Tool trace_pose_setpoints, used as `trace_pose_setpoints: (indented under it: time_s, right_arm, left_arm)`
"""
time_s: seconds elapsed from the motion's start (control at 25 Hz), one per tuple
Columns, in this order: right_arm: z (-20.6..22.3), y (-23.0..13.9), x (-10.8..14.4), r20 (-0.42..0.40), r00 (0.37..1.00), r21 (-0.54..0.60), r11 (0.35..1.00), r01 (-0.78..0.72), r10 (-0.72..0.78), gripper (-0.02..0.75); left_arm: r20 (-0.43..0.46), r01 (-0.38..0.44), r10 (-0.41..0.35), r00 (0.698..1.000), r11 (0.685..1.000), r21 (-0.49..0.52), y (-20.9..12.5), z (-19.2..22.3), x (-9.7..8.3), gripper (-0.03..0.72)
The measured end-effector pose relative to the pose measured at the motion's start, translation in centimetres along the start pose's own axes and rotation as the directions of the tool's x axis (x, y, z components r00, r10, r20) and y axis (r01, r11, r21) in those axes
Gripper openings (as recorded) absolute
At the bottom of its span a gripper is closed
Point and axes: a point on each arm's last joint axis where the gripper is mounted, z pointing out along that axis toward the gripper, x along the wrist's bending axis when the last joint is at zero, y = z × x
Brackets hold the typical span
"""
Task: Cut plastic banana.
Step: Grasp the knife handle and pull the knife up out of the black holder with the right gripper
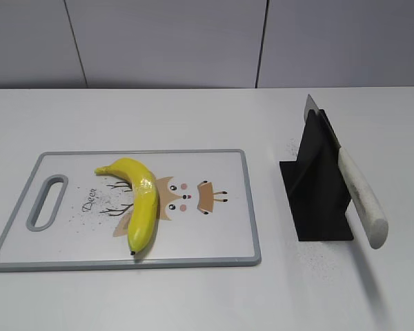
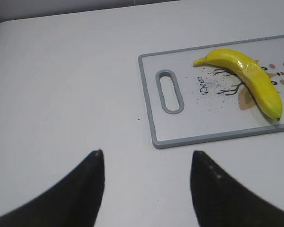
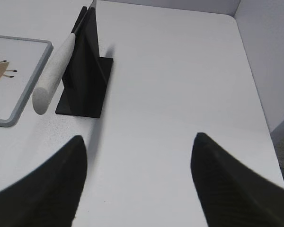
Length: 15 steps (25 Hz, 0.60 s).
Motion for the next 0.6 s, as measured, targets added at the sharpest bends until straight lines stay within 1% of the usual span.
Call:
trace_pose_setpoints:
  time_s: [0.2, 0.6]
  right_arm:
    - [0.00, 0.00, 0.00, 0.000, 1.000, 0.000, 1.000, 0.000, 0.000, 0.521]
    - [0.00, 0.00, 0.00, 0.000, 1.000, 0.000, 1.000, 0.001, -0.001, 0.521]
  left_arm:
    - [0.000, 0.000, 0.000, 1.000, 1.000, 0.000, 0.00, 0.00, 0.00, 0.539]
    - [0.000, 0.000, 0.000, 1.000, 1.000, 0.000, 0.00, 0.00, 0.00, 0.537]
